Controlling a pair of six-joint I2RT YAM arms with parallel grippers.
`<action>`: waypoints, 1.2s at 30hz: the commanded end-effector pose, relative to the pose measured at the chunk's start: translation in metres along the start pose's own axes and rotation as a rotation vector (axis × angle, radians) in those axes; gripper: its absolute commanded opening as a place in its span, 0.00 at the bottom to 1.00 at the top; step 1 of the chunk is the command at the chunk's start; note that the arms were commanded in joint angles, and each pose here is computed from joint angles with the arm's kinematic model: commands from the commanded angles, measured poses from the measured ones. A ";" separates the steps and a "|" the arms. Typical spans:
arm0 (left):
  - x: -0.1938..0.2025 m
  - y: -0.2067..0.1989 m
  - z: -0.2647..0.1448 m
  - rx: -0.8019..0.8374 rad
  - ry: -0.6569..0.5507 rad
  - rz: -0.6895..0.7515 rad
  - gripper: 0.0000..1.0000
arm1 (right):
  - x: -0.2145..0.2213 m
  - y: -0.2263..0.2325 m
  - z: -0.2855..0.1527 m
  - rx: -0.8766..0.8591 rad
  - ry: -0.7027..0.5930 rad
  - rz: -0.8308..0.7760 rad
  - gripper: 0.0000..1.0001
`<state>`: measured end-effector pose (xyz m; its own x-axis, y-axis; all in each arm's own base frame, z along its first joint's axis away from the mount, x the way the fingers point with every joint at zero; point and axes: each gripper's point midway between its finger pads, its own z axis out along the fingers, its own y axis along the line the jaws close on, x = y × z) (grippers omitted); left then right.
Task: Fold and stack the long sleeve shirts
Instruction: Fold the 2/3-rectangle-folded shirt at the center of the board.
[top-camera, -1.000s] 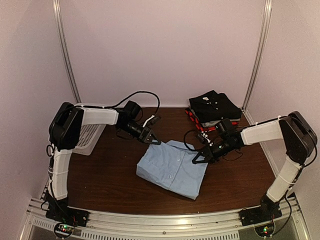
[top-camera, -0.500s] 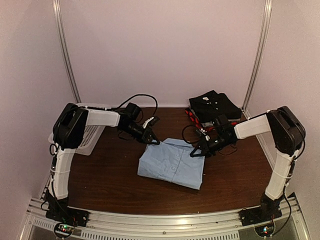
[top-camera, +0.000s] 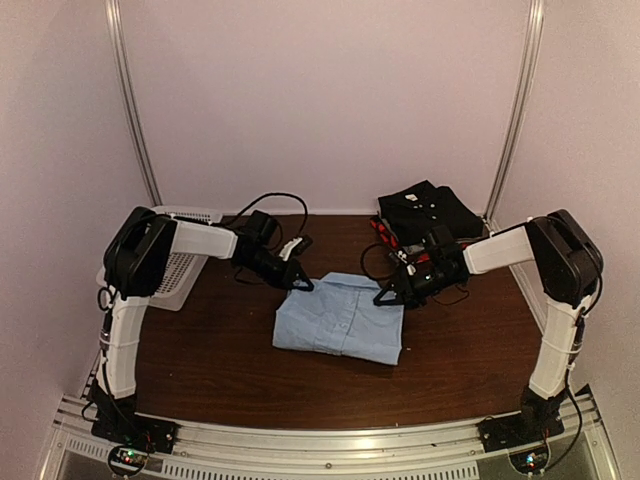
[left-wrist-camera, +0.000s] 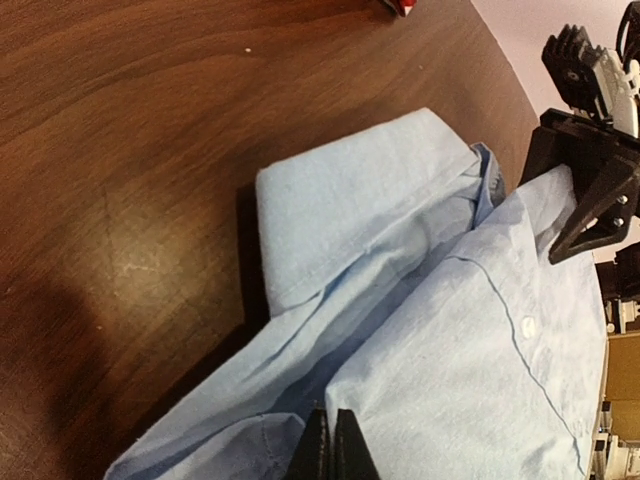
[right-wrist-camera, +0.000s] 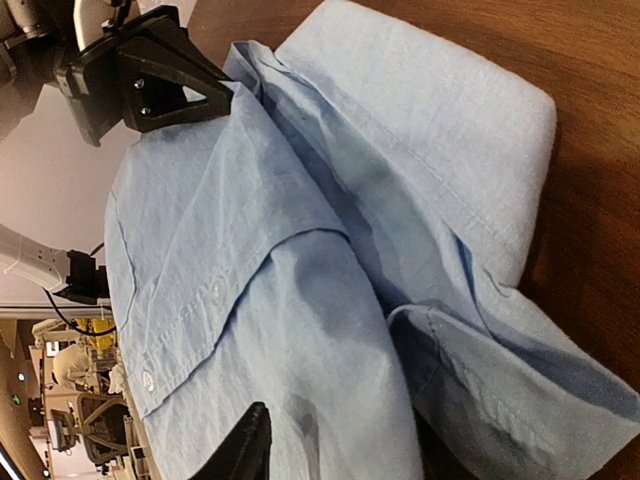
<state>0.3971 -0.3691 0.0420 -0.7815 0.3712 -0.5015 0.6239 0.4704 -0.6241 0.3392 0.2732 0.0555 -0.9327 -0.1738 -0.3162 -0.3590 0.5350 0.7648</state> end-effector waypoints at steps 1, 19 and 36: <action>-0.031 0.002 -0.023 -0.055 -0.120 0.038 0.00 | -0.009 0.010 -0.006 -0.037 -0.046 -0.025 0.47; -0.062 -0.024 -0.056 -0.061 -0.253 0.111 0.00 | -0.027 0.040 -0.025 -0.094 -0.126 -0.065 0.02; -0.074 0.012 -0.052 -0.185 -0.277 0.121 0.00 | -0.050 -0.002 -0.016 -0.018 -0.116 -0.032 0.15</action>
<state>0.4384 -0.3546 0.1088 -0.6886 0.2270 -0.6886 0.6769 0.5418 -0.4983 0.3753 0.2719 0.0976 -0.9058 -0.0855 -0.4150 -0.4019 0.4836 0.7776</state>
